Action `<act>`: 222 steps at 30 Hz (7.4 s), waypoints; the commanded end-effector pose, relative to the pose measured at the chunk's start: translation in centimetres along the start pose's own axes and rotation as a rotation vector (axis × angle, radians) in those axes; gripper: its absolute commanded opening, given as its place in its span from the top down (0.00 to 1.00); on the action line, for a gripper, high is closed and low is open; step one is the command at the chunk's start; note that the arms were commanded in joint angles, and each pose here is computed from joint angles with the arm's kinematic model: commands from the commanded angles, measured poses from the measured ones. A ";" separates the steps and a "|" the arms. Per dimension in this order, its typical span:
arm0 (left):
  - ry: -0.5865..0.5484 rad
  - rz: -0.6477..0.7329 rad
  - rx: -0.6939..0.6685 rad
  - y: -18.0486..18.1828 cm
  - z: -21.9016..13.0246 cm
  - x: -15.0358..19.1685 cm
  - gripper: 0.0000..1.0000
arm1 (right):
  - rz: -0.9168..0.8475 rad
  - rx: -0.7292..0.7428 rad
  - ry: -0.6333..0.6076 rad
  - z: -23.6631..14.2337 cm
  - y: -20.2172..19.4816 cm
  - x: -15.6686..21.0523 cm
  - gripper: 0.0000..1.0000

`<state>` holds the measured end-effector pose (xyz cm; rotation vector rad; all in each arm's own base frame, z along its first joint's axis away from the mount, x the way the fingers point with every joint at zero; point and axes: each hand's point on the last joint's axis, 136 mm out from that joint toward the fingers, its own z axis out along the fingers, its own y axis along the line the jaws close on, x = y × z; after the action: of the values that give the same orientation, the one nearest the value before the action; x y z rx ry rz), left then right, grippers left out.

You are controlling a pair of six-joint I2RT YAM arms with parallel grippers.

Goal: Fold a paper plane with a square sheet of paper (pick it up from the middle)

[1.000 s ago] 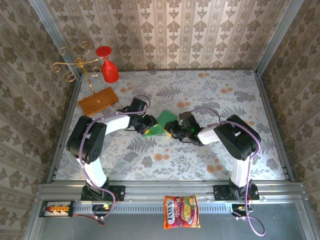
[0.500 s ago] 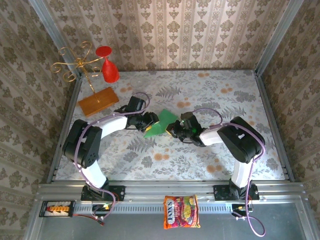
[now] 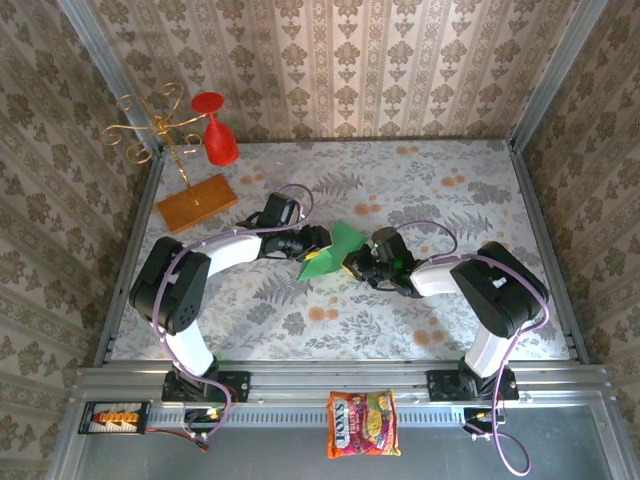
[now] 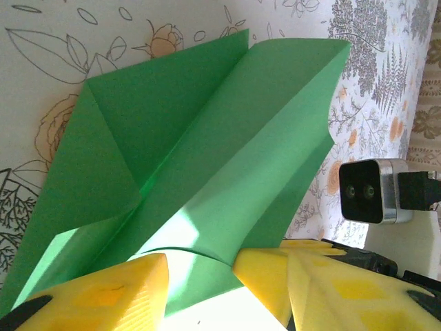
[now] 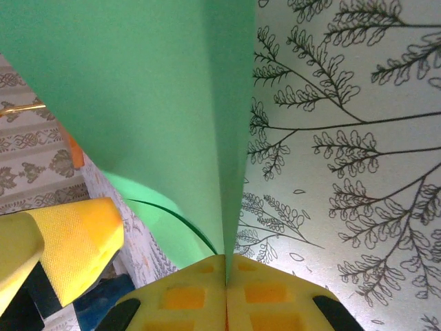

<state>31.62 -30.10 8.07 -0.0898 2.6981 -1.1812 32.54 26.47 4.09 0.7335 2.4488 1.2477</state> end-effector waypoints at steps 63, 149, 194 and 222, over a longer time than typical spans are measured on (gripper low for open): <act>0.102 -0.020 -0.178 4.1 2.8 2.8 0.60 | 0.068 0.071 0.056 -1.9 -3.2 0.9 0.67; -0.148 1.192 -0.233 0.3 -1.9 4.9 0.43 | 0.143 -0.019 0.089 -0.9 3.3 -0.1 0.96; -0.156 1.088 -0.166 2.9 1.4 4.7 0.90 | 0.089 0.035 -0.046 -6.2 1.2 -5.0 0.47; 0.031 0.628 0.114 2.9 2.0 5.8 0.95 | -0.349 0.234 0.045 -4.1 -1.7 -3.0 0.28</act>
<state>26.78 -29.83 3.61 0.7591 2.3394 -1.0370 32.23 20.86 5.11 0.4339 2.6313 0.9194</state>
